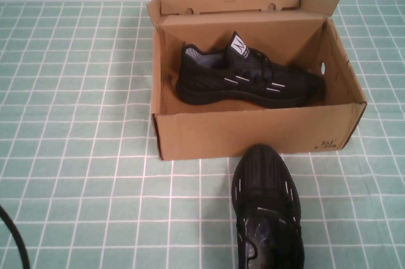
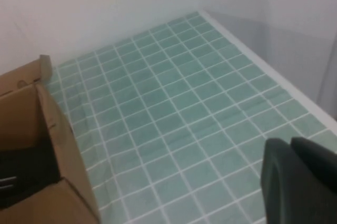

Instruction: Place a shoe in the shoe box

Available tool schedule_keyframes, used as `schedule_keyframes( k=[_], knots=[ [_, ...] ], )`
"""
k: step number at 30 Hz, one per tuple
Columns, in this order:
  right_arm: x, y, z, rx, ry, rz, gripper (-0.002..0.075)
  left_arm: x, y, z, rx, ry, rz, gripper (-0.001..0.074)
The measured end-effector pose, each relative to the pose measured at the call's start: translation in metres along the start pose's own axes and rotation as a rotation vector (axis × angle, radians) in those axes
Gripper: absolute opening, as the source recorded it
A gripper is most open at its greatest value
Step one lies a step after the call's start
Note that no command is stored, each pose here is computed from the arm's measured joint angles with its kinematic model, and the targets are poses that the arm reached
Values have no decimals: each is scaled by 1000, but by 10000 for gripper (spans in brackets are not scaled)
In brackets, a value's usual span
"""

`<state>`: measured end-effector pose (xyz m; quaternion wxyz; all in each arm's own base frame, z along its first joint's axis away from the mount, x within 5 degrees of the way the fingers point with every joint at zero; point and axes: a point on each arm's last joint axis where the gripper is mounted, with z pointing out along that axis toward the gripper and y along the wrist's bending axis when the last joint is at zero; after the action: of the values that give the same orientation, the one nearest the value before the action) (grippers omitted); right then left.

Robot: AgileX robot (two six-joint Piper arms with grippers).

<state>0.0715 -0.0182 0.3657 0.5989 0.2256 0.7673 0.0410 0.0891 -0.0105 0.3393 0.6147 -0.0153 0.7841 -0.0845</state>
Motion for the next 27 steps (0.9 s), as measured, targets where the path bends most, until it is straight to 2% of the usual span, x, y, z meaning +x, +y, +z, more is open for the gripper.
schedule_keyframes(
  k=[4, 9, 15, 18, 21, 27],
  knots=[
    [13, 13, 6, -130, 133, 183, -7, 5, 2, 0, -18, 51, 8, -4],
    [30, 34, 23, -334, 304, 74, -7, 16, 4, -1, -44, 179, -11, -4],
    [51, 71, 48, -665, 604, -26, -7, 25, 1, -3, -25, 279, -77, -4],
    [64, 90, 61, -802, 748, -6, -6, 29, 0, -3, -9, 306, -108, -4],
    [81, 111, 72, -863, 891, -44, -5, 34, -1, -1, -5, 330, -118, -4],
    [116, 165, 65, -925, 1040, -287, -4, 43, 0, 0, -11, 369, -121, -4]
  ],
)
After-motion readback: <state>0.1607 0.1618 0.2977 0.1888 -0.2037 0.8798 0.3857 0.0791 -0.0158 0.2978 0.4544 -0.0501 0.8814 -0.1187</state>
